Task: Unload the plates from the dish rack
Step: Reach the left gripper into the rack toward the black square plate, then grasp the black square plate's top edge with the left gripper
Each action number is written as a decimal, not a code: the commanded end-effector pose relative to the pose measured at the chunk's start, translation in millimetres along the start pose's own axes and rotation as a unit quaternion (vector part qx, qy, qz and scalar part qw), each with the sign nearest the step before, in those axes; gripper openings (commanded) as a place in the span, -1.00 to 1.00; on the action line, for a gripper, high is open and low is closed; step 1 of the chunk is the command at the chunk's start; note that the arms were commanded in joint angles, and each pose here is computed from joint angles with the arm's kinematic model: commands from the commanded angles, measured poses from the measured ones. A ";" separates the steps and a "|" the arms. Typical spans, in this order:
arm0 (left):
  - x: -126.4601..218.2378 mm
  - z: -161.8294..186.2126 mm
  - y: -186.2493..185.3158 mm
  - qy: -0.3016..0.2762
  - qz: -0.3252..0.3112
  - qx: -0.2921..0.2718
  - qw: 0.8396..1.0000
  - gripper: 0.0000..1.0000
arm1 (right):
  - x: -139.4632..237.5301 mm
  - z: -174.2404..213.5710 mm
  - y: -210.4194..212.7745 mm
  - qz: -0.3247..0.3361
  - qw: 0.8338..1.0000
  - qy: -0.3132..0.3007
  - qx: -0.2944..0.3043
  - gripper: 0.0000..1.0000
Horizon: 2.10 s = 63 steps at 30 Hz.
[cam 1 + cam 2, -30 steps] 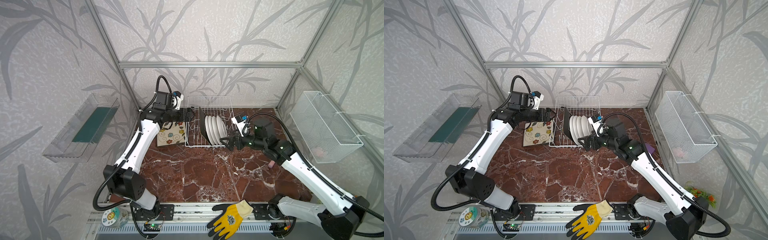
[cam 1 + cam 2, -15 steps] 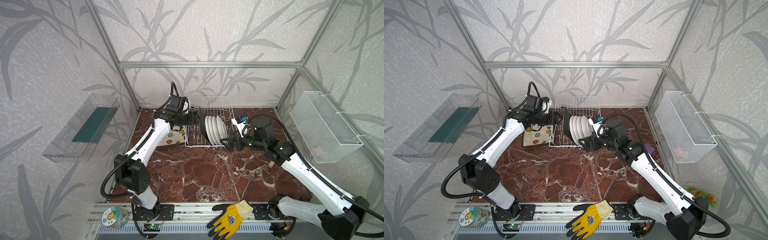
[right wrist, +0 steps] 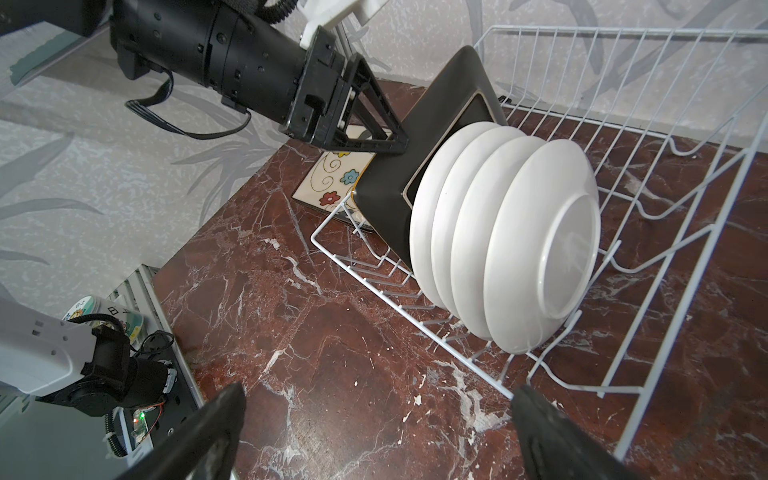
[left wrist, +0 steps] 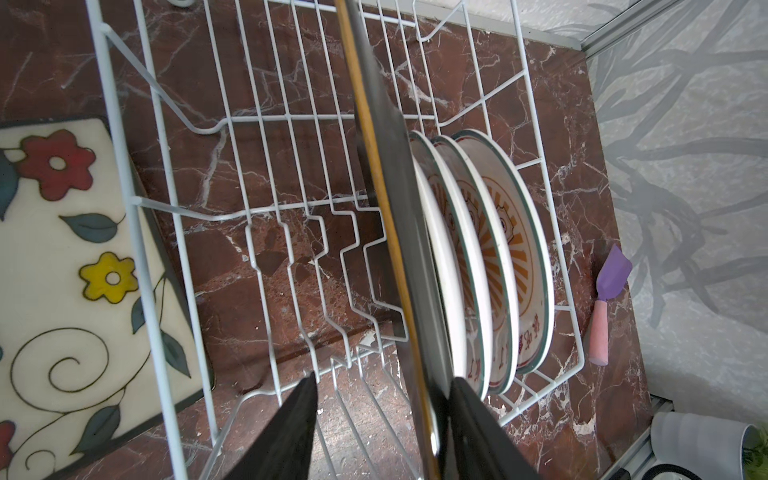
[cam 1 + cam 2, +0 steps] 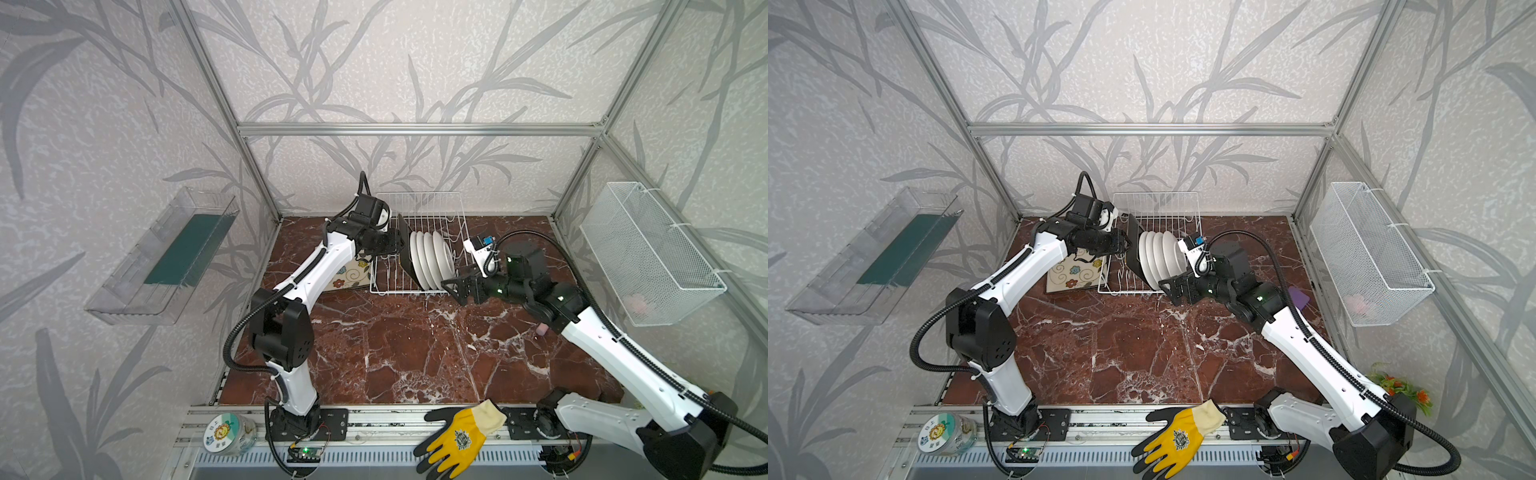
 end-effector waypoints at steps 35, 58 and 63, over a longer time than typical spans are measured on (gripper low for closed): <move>-21.3 -9.1 -2.7 -0.012 0.018 0.072 0.997 -1.00 | 10.6 -4.0 1.7 0.013 1.000 -0.015 0.017 0.98; -6.2 -13.8 -30.0 -0.034 0.097 0.116 0.988 -1.00 | 11.5 -5.1 1.5 0.014 1.000 -0.018 0.019 0.98; -11.8 -10.9 -33.1 -0.030 0.101 0.127 0.986 -1.00 | 13.6 -5.0 2.0 0.015 0.999 -0.019 0.021 0.98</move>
Point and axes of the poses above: each gripper's point midway between its finger pads, its own x axis back along the fingers, its own y axis along the line the jaws close on, z = x × y, the point moved 6 cm from there along x, back along the fingers, and after that the axes turned 6 degrees about x, right-handed, at the moved point
